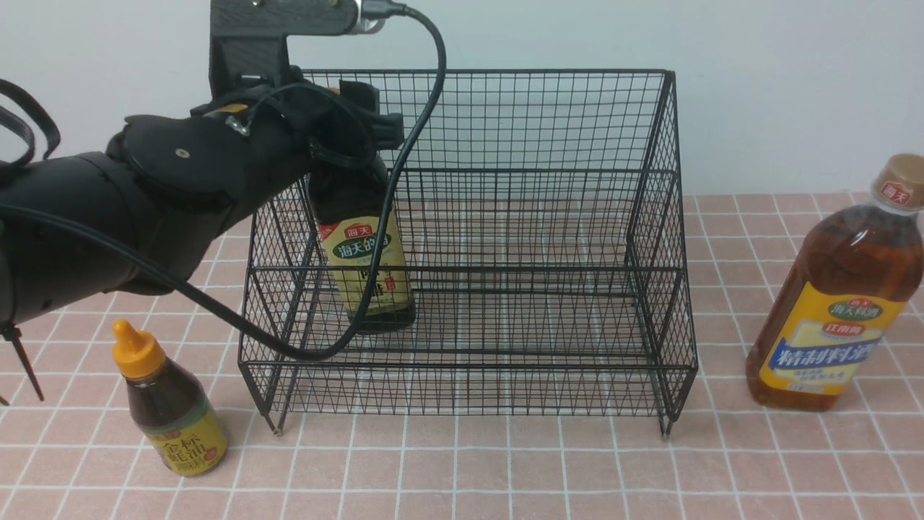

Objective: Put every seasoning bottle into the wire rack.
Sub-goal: Use the left arm to put the condiment bottle back on the shelf, then use the right arm to grab the condiment bottle closest to it

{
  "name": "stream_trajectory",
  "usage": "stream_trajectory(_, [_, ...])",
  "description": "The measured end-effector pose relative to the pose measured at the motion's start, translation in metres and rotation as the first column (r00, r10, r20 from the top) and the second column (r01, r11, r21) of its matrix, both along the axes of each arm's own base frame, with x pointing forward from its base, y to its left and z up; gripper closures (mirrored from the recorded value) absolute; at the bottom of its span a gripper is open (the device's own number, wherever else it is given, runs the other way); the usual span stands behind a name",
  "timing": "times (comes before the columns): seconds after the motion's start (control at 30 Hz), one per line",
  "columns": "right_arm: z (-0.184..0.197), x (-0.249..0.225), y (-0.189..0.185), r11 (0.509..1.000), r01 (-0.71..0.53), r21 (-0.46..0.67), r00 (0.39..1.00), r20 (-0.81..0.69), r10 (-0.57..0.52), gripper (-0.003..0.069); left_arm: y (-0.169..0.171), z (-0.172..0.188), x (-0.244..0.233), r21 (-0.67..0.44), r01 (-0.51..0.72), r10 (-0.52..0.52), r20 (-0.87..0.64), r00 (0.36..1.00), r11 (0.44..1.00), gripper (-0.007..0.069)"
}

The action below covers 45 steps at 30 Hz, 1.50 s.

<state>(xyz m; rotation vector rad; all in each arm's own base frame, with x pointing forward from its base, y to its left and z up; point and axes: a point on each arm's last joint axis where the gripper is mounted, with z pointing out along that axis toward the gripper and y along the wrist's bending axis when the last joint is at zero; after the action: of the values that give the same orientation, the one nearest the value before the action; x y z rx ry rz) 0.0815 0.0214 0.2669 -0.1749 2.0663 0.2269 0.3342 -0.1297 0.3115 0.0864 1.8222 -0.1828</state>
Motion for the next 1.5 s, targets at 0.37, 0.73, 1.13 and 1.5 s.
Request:
stream_trajectory(0.37, [0.009,-0.001,0.001,1.000,-0.008,0.016,1.000,0.005,0.007,0.0669,0.009,0.038,-0.023,0.008,0.031,-0.031,0.079,0.996,0.999,0.0155])
stream_trajectory(0.73, [0.053,0.003,-0.007,0.997,0.082,0.009,0.964,0.251,-0.082,0.0669,0.033,0.107,-0.083,-0.097,0.069,-0.044,0.247,0.968,0.993,0.0301])
stream_trajectory(1.13, [0.060,0.044,-0.014,0.987,0.164,0.003,0.930,0.334,-0.155,0.0630,0.076,0.054,-0.160,0.309,0.004,-0.071,0.208,0.975,0.951,0.0632])
stream_trajectory(1.5, [0.047,0.093,-0.017,0.976,0.218,-0.002,0.917,0.342,-0.205,0.0277,0.091,0.021,-0.178,0.380,-0.038,-0.023,0.156,0.988,0.924,0.0632])
